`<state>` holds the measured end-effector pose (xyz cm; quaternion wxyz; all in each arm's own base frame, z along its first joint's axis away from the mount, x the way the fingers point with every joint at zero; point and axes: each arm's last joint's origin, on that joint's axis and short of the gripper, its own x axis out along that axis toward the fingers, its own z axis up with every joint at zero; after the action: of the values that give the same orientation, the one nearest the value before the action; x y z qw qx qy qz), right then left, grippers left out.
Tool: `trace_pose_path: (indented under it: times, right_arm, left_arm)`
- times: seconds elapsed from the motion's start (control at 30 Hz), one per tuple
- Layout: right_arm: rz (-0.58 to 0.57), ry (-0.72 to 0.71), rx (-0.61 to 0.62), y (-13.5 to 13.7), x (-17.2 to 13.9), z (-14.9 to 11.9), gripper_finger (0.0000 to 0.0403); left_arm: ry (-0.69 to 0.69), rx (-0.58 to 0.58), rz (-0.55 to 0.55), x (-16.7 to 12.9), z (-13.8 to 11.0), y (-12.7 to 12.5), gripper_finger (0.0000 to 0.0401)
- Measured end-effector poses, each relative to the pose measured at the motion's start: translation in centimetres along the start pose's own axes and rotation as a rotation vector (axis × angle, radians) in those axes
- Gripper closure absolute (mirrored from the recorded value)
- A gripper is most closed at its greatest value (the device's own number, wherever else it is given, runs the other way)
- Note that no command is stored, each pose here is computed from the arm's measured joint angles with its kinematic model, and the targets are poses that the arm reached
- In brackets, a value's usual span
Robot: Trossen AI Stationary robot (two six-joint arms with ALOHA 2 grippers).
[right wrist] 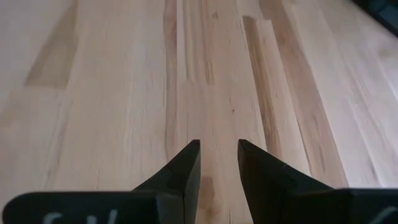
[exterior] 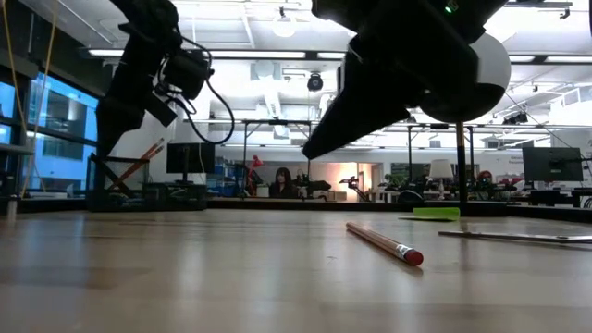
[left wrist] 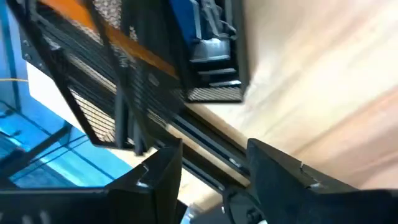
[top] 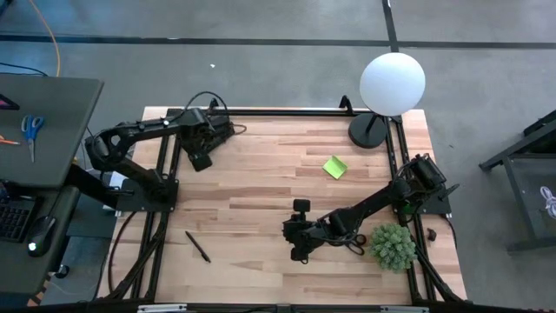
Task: Pick and place office supplies into organizer
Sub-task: Put the black pen into the top left section of the desk organizer
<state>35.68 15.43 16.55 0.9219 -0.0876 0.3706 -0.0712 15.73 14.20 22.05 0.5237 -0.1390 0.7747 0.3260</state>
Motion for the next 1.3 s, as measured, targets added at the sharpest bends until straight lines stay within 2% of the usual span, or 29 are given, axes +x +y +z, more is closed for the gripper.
trace_pose_path:
  times: [0.3,0.5,0.63,0.87,1.03,1.3]
  right_arm:
    - [0.029,-0.180,0.105,0.3,-0.2,1.9,0.0304]
    - [0.089,-0.163,0.018,0.3,-0.1,1.9,0.0304]
    - [0.109,-0.169,0.017,0.3,-0.1,1.9,0.0304]
    - [0.152,-0.115,0.017,0.4,0.0,1.5,0.0304]
    - [0.195,-0.090,0.021,0.5,0.0,1.3,0.0304]
    - [0.202,-0.087,0.038,0.5,0.0,1.3,0.0304]
  left_arm:
    - [-0.063,0.133,0.030,-1.8,-0.9,-4.7,0.0272]
    - [-0.149,0.205,-0.014,-2.7,-1.5,-7.6,0.0288]
    - [-0.247,0.247,-0.068,-3.6,-2.2,-9.6,0.0295]
    - [-0.502,0.331,-0.178,-5.9,-4.4,-13.7,0.0307]
    - [-0.542,0.505,-0.315,-6.7,-7.2,-17.1,0.0315]
    - [-0.506,0.804,-0.308,-6.2,-12.6,-20.8,0.0310]
